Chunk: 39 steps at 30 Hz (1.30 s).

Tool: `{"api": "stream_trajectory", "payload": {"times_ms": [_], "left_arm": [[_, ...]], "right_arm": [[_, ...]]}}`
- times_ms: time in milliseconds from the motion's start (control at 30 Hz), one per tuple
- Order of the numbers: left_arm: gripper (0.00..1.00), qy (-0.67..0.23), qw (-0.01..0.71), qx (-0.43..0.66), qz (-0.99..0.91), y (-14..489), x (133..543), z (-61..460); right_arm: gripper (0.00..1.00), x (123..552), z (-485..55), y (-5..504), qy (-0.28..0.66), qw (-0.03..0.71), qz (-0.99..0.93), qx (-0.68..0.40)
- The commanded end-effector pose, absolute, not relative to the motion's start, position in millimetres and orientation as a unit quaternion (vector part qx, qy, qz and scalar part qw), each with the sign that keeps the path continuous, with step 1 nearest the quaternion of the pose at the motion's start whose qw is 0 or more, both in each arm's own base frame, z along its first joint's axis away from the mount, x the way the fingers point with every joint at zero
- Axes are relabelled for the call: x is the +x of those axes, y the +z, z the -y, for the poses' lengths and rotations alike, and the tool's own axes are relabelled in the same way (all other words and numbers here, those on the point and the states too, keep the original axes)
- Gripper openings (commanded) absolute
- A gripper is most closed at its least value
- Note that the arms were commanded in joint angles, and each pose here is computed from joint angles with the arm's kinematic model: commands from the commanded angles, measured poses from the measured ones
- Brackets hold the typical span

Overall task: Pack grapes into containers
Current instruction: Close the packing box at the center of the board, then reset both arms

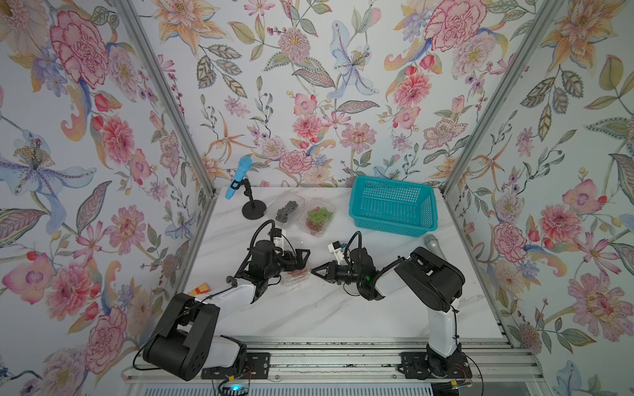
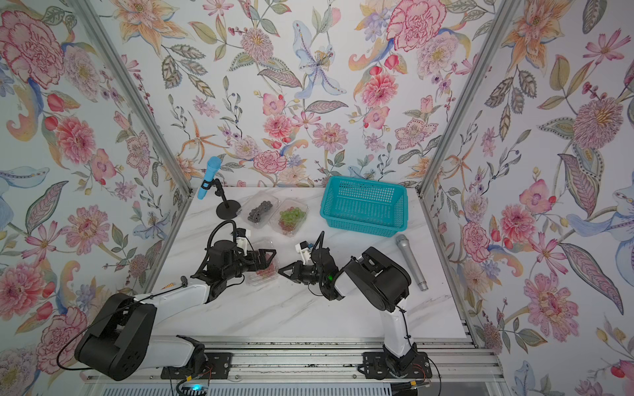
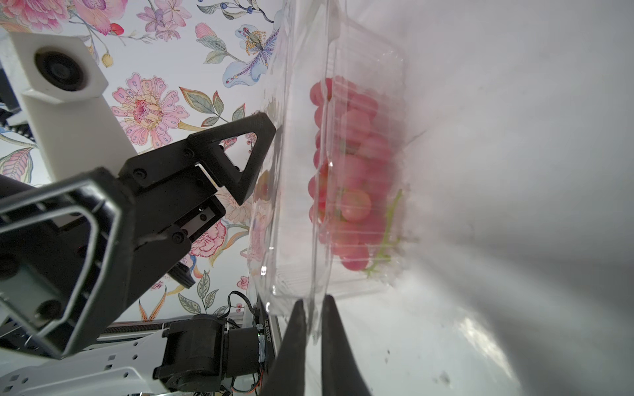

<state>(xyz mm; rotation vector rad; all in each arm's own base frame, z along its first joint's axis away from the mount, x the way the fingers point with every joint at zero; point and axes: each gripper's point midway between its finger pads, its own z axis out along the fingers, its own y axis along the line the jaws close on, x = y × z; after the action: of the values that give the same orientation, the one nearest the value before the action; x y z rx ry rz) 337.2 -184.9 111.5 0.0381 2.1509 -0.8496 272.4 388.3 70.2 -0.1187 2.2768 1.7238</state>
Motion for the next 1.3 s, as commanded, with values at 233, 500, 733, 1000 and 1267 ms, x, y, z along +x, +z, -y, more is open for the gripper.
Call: {"api": "stream_trajectory", "payload": {"times_ms": [233,500,733,1000,1267], "left_arm": [[1.0,-0.259,0.449,0.046,-0.854,151.9,350.9,166.5],[1.0,-0.056,0.601,0.019,-0.797,228.2,364.3,90.9],[1.0,0.102,0.653,-0.049,-0.749,218.2,353.7,12.5],[1.0,0.166,0.651,-0.085,-0.735,174.5,351.1,-37.7],[1.0,0.172,0.665,-0.08,-0.722,160.7,346.6,-58.9]], "right_arm": [[0.47,295.5,-350.4,95.0,0.551,0.194,-0.81,-0.049],[1.0,357.2,-229.4,140.5,0.396,0.308,-0.865,-0.013],[1.0,391.8,-65.6,132.7,0.167,0.375,-0.905,0.115],[1.0,380.5,17.1,129.0,-0.062,0.506,-0.851,0.125],[1.0,373.0,42.5,122.3,-0.191,0.566,-0.799,0.068]]}}
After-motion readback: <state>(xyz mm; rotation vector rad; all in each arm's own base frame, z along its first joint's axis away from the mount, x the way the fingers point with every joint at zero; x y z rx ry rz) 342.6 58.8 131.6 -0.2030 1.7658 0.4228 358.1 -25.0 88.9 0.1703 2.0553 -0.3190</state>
